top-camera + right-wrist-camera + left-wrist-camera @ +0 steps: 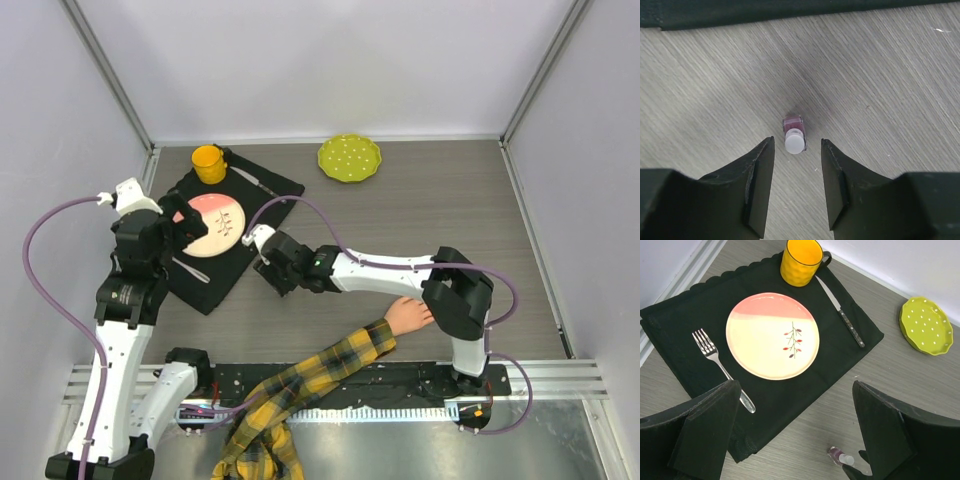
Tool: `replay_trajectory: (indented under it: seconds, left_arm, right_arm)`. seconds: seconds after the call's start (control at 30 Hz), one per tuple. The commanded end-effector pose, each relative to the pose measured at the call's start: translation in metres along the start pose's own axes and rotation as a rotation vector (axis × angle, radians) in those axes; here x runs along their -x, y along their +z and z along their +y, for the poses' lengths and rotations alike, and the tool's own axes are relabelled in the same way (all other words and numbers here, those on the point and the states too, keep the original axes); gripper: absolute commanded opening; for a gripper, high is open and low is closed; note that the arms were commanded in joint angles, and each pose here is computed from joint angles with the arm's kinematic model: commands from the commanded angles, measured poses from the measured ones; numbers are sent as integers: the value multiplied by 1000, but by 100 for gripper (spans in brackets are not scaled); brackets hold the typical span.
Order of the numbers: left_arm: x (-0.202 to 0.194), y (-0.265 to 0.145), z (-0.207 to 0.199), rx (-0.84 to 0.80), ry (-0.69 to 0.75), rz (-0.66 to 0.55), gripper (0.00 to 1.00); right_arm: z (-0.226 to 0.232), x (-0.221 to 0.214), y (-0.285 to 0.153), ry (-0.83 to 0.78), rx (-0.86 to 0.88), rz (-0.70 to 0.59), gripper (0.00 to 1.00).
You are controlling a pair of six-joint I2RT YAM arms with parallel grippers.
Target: Paint the nails
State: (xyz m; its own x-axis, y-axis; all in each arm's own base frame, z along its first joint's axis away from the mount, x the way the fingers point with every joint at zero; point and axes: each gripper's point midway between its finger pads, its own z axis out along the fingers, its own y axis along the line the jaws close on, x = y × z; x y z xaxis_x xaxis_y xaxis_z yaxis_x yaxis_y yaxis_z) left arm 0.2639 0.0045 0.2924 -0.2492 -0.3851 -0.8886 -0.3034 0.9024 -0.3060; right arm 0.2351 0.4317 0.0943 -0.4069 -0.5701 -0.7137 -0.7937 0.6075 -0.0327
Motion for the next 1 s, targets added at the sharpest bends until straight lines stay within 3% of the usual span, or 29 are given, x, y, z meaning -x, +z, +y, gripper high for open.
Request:
replay_trajectory:
  seconds: [0.0, 0.7, 0.97]
  left_arm:
    - [3, -3, -6, -35, -6, -14, 100]
    - [-12, 6, -13, -72, 4, 34, 100]
    - [-12, 7, -15, -75, 4, 44, 100]
  right_arm:
    - [-1, 14, 3, -31, -27, -30, 47]
    - [2, 8, 11, -47, -35, -11, 42]
    - [4, 32, -8, -16, -18, -70, 57]
